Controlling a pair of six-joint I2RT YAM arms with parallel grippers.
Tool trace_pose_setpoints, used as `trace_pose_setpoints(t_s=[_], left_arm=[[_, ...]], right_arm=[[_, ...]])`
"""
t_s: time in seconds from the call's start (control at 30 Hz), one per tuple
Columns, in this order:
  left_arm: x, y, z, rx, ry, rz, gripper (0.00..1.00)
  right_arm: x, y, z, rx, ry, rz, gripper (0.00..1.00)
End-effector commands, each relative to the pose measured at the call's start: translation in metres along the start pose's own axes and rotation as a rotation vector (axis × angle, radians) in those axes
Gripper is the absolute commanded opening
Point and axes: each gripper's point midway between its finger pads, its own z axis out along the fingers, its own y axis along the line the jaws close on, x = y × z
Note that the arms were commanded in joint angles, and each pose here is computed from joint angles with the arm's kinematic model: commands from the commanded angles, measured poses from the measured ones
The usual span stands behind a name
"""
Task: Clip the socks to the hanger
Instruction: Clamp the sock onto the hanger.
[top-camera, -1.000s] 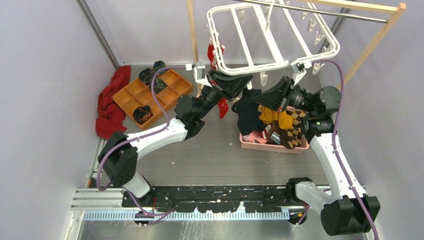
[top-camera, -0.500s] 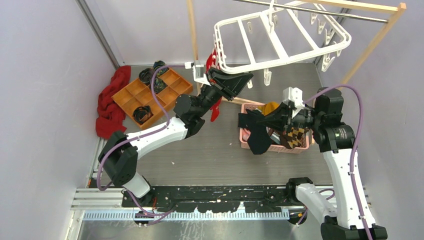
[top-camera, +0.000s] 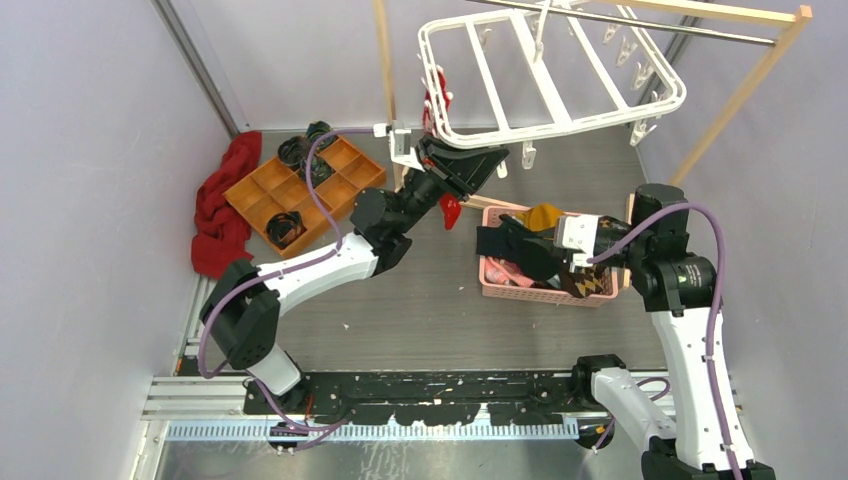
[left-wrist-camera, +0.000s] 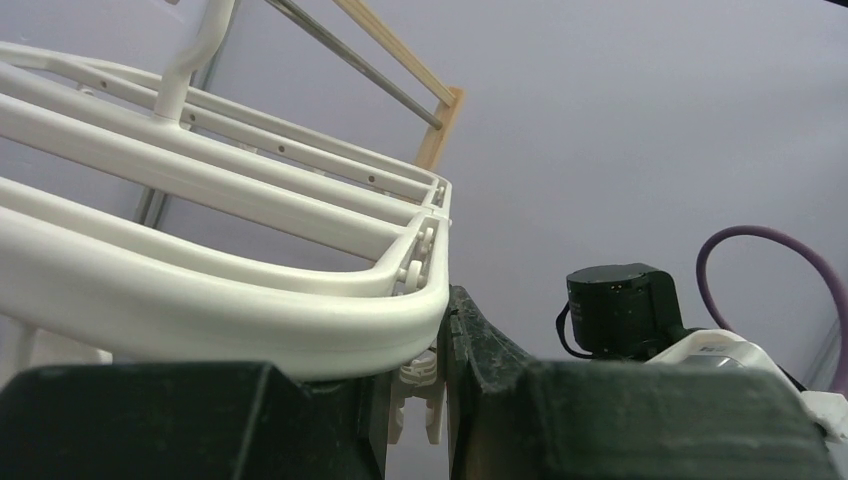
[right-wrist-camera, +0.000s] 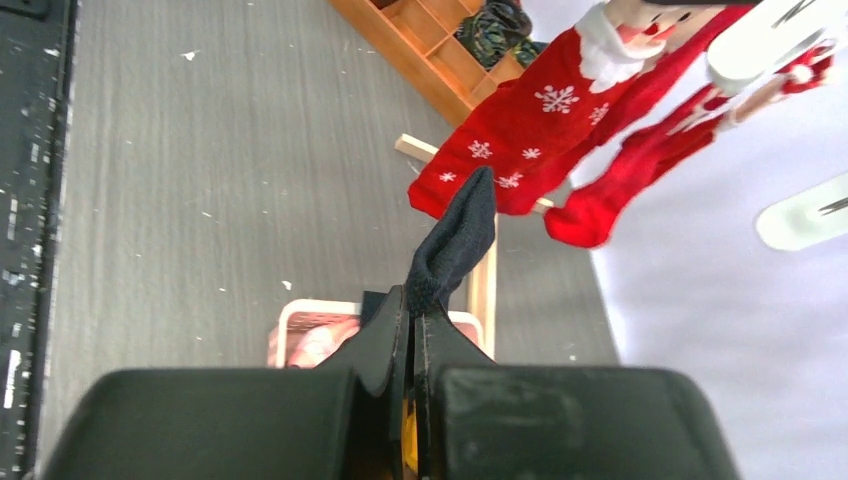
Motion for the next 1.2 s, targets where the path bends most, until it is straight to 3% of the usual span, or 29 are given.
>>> trace_pose_setpoints(t_s=[0.0,0.2,0.43,0.67,1.17], left_arm=[[-0.03,-0.019,0.011,0.069,-0.089,0.01,0.03],[-0.036,-0.015,0.011,0.04,-0.111,-0.005,0.02],[-0.044,-0.009,0.011,-0.021,-0.131,-0.028,0.01],[-0.049,-0.005,0.009,-0.066,-0.145,-0.067,0.0],[-0.06,-0.009,0.01,-0.068,-0.178,-0.106,0.0]], right_arm=[[-0.022,-0.014,-0.007,0.039,-0.015,-0.161,0.01],[-0.034,-0.04,-0.008,0.156,-0.047,-0.046,0.01],[-0.045,-0.055,-0.015,0.315,-0.085,-0.02,0.01],[-0.075,-0.038,0.002,0.116,-0.259,0.269,0.01],[-0.121,-0.062,0.03,0.01,-0.577,0.512,0.01]])
